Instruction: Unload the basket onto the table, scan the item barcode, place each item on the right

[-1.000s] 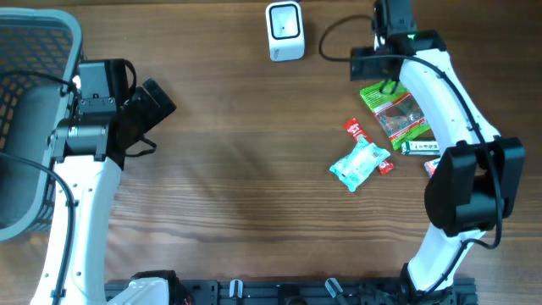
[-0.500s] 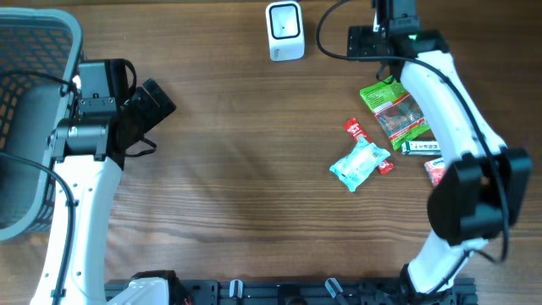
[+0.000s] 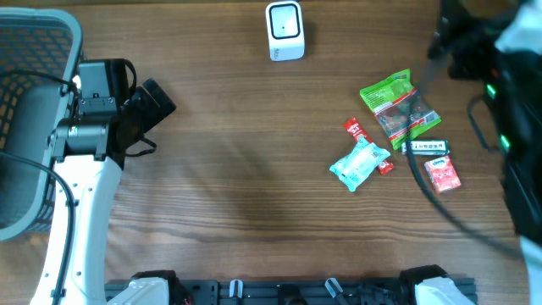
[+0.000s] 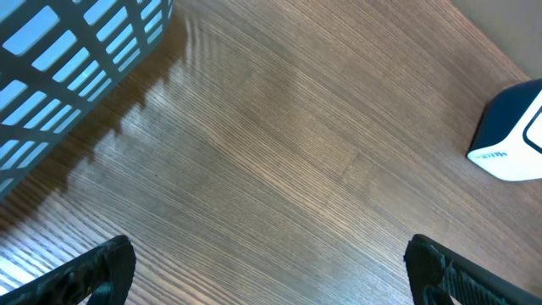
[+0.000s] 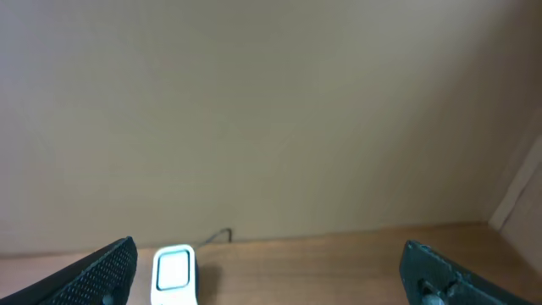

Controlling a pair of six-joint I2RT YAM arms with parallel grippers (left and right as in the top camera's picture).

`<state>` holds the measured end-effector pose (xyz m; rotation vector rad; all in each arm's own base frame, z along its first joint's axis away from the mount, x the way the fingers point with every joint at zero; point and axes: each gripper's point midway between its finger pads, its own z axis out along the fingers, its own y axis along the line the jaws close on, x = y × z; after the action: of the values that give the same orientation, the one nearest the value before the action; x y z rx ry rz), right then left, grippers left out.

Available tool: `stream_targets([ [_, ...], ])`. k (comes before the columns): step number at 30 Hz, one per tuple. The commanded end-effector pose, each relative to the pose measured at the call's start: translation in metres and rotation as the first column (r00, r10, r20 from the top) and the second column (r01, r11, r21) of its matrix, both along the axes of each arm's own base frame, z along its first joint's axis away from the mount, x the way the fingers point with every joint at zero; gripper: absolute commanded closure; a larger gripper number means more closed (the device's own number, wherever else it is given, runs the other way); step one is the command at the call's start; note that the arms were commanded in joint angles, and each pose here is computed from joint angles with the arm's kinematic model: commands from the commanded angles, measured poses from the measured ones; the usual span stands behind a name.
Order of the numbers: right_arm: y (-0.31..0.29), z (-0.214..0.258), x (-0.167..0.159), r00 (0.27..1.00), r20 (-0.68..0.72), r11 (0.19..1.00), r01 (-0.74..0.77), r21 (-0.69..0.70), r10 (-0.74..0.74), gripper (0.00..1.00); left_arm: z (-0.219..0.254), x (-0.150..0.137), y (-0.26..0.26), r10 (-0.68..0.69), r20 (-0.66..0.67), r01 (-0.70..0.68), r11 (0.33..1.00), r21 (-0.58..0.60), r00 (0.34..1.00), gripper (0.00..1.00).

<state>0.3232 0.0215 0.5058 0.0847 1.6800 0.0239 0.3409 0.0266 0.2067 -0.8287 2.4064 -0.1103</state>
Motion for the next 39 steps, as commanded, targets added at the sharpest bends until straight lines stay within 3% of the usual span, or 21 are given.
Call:
stream_targets([
  [1,-0.013,0.027,-0.065,0.996,0.090,0.999,0.011,0.032,-0.013,0.00,0.003,0.002,0.004,0.007,0.008,-0.007,1.000,0.017,1.000,0.00],
  [6,-0.030,-0.003,-0.149,1.000,0.006,1.000,0.020,0.016,-0.020,0.00,0.003,0.002,0.004,0.007,0.008,-0.007,1.000,0.017,1.000,0.00],
  [10,-0.038,-0.012,-0.202,0.999,0.034,1.000,0.011,0.023,-0.012,0.00,0.003,0.002,0.004,0.007,0.008,-0.007,1.000,0.017,1.000,0.00],
  [16,-0.037,-0.034,-0.237,0.995,0.093,0.999,-0.034,0.035,0.031,0.00,0.003,0.002,0.004,0.007,0.008,-0.007,1.000,0.017,1.000,0.00],
  [20,-0.032,-0.062,-0.232,0.986,0.158,0.997,-0.059,0.043,0.051,0.00,0.003,0.002,0.004,0.007,0.008,-0.007,1.000,0.017,1.000,0.00],
  [25,-0.025,-0.082,-0.201,0.946,0.320,0.995,-0.076,0.060,0.053,0.00,0.003,0.002,0.004,0.007,0.008,-0.007,1.000,0.017,1.000,0.00],
  [30,-0.003,-0.095,-0.170,0.779,0.615,0.983,-0.182,0.037,0.121,0.00,0.003,0.002,0.004,0.007,0.008,-0.007,1.000,0.017,1.000,0.00],
  [34,0.007,-0.137,-0.142,0.755,0.640,0.976,-0.215,0.035,0.144,0.00,0.003,0.002,0.004,0.007,0.008,-0.007,1.000,0.017,1.000,0.00],
  [39,0.014,-0.228,-0.102,0.842,0.520,0.956,-0.253,0.145,0.144,0.00,0.003,0.002,0.004,0.007,0.008,-0.007,1.000,0.017,1.000,0.00],
])
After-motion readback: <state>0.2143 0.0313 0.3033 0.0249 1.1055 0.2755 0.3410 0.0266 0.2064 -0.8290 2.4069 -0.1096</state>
